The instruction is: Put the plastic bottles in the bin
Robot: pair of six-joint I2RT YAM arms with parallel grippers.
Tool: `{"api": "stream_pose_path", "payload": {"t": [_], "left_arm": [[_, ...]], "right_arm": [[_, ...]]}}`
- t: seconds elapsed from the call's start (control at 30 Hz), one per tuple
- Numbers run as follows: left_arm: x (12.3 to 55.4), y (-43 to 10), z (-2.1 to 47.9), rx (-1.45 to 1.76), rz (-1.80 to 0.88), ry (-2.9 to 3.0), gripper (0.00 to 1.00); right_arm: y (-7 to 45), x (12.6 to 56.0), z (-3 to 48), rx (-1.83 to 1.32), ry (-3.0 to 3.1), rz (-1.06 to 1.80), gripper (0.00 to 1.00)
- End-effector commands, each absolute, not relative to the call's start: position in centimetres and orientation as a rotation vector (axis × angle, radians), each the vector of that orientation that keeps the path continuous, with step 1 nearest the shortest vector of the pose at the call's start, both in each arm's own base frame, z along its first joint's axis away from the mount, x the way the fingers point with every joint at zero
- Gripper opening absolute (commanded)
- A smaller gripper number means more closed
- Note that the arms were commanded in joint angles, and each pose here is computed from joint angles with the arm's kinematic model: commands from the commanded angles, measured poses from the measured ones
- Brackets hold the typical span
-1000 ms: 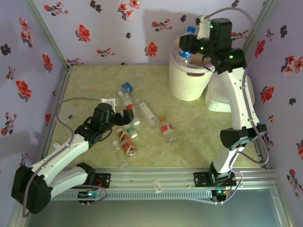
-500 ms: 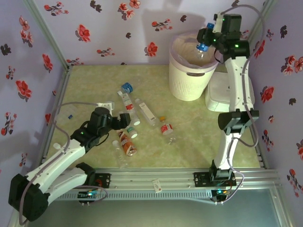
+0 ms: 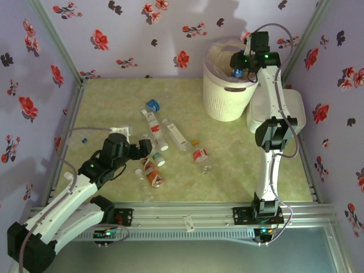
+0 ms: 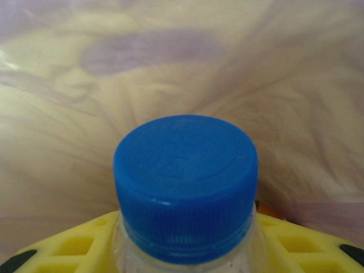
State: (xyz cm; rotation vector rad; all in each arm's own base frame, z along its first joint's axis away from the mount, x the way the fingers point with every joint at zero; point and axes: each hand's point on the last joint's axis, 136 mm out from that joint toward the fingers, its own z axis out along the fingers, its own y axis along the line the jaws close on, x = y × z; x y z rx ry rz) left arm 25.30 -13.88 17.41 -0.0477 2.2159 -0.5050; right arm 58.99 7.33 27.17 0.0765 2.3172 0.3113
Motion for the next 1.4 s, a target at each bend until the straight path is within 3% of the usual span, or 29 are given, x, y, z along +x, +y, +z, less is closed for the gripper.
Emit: {"api": "stream_pose_path", "payload": {"t": [0.0, 0.4, 0.67, 0.9, 1.13, 1.37], "left_arm": [[25.5, -13.3, 16.8, -0.093, -0.477, 2.228, 0.95], [25.4, -13.3, 16.4, -0.097, -0.472, 2.255, 0.95], [26.3, -13.6, 16.9, -0.003, -0.404, 2.275, 1.0], [28.7, -14.0, 17.9, 0.109, -0.301, 2.312, 1.0], [33.6, -13.8, 18.8, 0.149, -0.287, 2.317, 1.0], [40.1, -14.6, 18.7, 0.271, -0.268, 2.33, 1.0]], "right_arm": [[7.4, 59.4, 25.0, 0.043, 2.366, 0.283, 0.44], [7.8, 59.7, 17.3, 0.018, 2.522, 0.287, 0.47], [7.9, 59.4, 16.2, 0.005, 2.55, 0.289, 0.74], [8.2, 58.6, 23.4, -0.026, 2.421, 0.32, 0.87], [9.0, 55.6, 32.1, -0.068, 2.272, 0.38, 0.89], [10.2, 49.6, 39.8, -0.163, 2.134, 0.374, 0.89]]}}
